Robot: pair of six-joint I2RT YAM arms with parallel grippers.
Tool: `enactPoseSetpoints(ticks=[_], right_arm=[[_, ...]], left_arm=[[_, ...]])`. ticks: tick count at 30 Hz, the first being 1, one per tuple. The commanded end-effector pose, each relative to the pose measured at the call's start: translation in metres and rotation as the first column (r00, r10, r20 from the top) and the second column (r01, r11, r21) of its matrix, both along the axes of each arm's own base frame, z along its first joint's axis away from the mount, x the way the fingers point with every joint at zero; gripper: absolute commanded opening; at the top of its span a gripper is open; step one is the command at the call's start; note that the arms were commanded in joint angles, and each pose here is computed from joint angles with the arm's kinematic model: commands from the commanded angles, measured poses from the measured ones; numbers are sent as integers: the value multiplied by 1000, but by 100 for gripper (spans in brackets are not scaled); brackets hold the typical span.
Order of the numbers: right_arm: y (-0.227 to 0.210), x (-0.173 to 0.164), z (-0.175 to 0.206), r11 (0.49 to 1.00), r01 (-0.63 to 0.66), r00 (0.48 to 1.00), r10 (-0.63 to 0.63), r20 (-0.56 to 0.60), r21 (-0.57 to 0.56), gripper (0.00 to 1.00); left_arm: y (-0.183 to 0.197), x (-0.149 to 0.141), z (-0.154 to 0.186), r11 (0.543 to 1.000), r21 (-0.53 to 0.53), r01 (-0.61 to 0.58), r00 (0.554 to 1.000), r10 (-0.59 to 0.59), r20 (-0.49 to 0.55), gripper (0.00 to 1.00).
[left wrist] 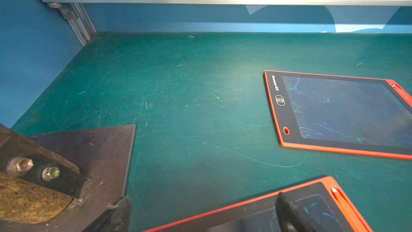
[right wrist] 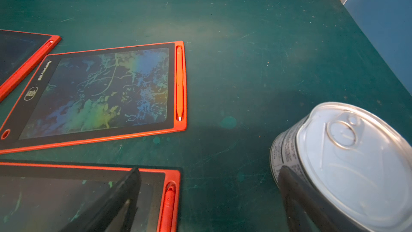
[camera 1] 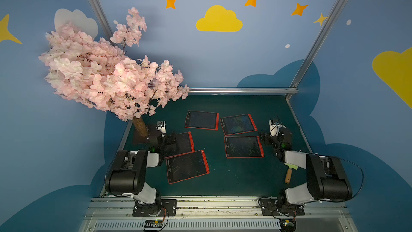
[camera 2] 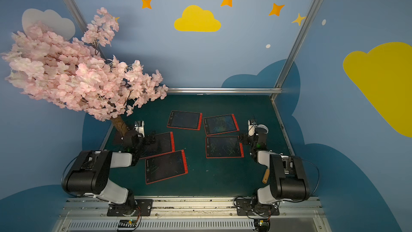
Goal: Place the stylus back onto the writing tablet
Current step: Reset both arms
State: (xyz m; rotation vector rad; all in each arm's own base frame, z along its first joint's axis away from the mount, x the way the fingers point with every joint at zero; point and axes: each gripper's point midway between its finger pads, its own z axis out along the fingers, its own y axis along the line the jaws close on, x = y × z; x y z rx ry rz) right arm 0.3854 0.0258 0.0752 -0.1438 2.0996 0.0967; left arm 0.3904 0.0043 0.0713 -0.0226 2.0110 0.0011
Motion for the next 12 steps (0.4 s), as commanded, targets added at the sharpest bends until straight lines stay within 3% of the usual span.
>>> enactPoseSetpoints(ticks=[1, 12], right_arm=[[0, 7, 10, 1000, 11, 1000, -11, 27, 6, 95], [1, 7, 10, 1000, 10, 1000, -10, 25, 5, 95]], left_arm=[[-2, 4, 11, 1000, -10, 8, 1000, -8, 29, 99], [-2, 4, 11, 1000, -10, 7, 1000, -7, 30, 99]])
